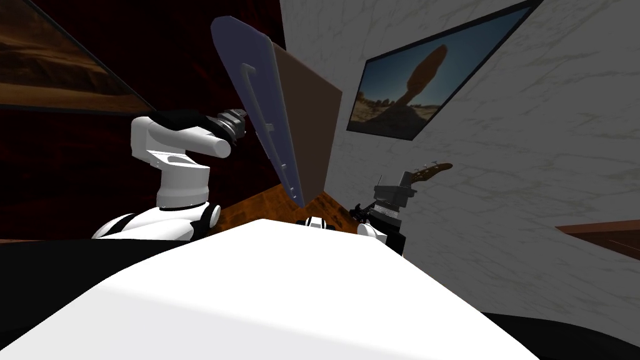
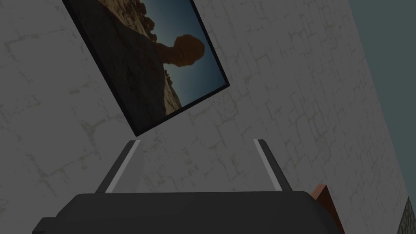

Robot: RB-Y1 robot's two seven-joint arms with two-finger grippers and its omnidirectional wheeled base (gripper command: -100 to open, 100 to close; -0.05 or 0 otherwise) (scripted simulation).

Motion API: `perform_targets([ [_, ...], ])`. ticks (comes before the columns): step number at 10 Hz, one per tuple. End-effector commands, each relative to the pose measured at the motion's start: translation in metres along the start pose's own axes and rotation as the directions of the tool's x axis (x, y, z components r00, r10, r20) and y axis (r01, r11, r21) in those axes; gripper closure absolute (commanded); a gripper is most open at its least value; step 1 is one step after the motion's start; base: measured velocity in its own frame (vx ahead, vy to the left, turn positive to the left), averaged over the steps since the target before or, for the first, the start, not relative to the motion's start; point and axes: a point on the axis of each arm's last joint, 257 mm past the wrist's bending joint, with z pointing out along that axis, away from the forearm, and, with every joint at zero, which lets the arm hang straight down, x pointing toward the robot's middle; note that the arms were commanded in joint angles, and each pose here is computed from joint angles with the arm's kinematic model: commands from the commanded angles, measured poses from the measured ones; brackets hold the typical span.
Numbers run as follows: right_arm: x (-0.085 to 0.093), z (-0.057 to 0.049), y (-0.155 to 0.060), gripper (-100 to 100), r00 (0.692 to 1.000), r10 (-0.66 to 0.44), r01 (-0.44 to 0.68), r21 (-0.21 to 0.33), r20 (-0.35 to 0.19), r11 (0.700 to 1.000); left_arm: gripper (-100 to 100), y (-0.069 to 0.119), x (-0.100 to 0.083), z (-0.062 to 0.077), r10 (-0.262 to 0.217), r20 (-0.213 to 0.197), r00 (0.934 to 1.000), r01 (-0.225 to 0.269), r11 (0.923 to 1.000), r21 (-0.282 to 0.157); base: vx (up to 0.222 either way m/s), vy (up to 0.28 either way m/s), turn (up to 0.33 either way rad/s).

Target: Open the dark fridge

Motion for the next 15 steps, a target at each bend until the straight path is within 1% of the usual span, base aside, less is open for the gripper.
perform_targets([
  [1,0.000,0.000,0.000,0,1.000,0.000,0.000,0.000,0.000,1.000,-100,-0.002,-0.022,0.001,0.005,0.014,0.9999,-0.004,0.9990,-0.044,0.061,-0.073,-0.025],
  [2,0.000,0.000,0.000,0,1.000,0.000,0.000,0.000,0.000,1.000,-100,0.001,-0.021,0.001,0.004,0.012,0.9999,-0.004,0.9986,-0.054,0.030,-0.040,0.006],
  [3,0.000,0.000,0.000,0,1.000,0.000,0.000,0.000,0.000,1.000,-100,-0.012,-0.045,0.001,0.007,0.036,0.9993,-0.005,0.9985,-0.055,0.043,-0.068,-0.043],
  [4,0.000,0.000,0.000,0,1.000,0.000,0.000,0.000,0.000,1.000,-100,-0.004,-0.043,0.001,0.006,0.028,0.9996,-0.004,0.9965,-0.083,0.052,-0.069,-0.023],
  [5,0.000,0.000,0.000,0,1.000,0.000,0.000,0.000,0.000,1.000,-100,-0.002,-0.042,0.000,0.006,0.026,0.9997,-0.004,0.9956,-0.093,0.024,-0.037,0.007],
  [6,0.000,0.000,0.000,0,1.000,0.000,0.000,0.000,0.000,1.000,-100,-0.013,-0.065,-0.001,0.006,0.048,0.9988,-0.001,0.9951,-0.098,0.035,-0.066,-0.036],
  [8,0.000,0.000,0.000,0,1.000,0.000,0.000,0.000,0.000,1.000,-100,-0.005,-0.063,-0.002,0.005,0.039,0.9992,0.000,0.9913,-0.132,0.036,-0.053,-0.011],
  [9,0.000,0.000,0.000,0,1.000,0.000,0.000,0.000,0.000,1.000,-100,-0.017,-0.085,-0.005,0.003,0.061,0.9982,0.005,0.9910,-0.134,0.033,-0.064,-0.035],
  [10,0.000,0.000,0.000,0,1.000,0.000,0.000,0.000,0.000,1.000,-100,-0.011,-0.084,-0.006,0.002,0.054,0.9985,0.007,0.9876,-0.157,0.040,-0.067,-0.023],
  [11,0.000,0.000,0.000,0,1.000,0.000,0.000,0.000,0.000,1.000,-100,-0.008,-0.083,-0.006,0.001,0.051,0.9987,0.007,0.9858,-0.168,0.029,-0.029,0.002],
  [12,0.000,0.000,0.000,0,1.000,0.000,0.000,0.000,0.000,1.000,-100,-0.018,-0.104,-0.011,-0.003,0.071,0.9975,0.015,0.9846,-0.174,0.061,-0.066,-0.040],
  [13,0.000,0.000,0.000,0,1.000,0.000,0.000,0.000,0.000,1.000,-100,-0.012,-0.102,-0.012,-0.004,0.064,0.9980,0.017,0.9799,-0.199,0.053,-0.063,-0.012],
  [14,0.000,0.000,0.000,0,1.000,0.000,0.000,0.000,0.000,1.000,-100,-0.024,-0.123,-0.017,-0.010,0.085,0.9964,0.026,0.9807,-0.194,0.052,-0.083,-0.025],
  [15,0.000,0.000,0.000,0,1.000,0.000,0.000,0.000,0.000,1.000,-100,-0.016,-0.121,-0.018,-0.011,0.076,0.9970,0.028,0.9742,-0.224,0.036,-0.066,0.002],
])
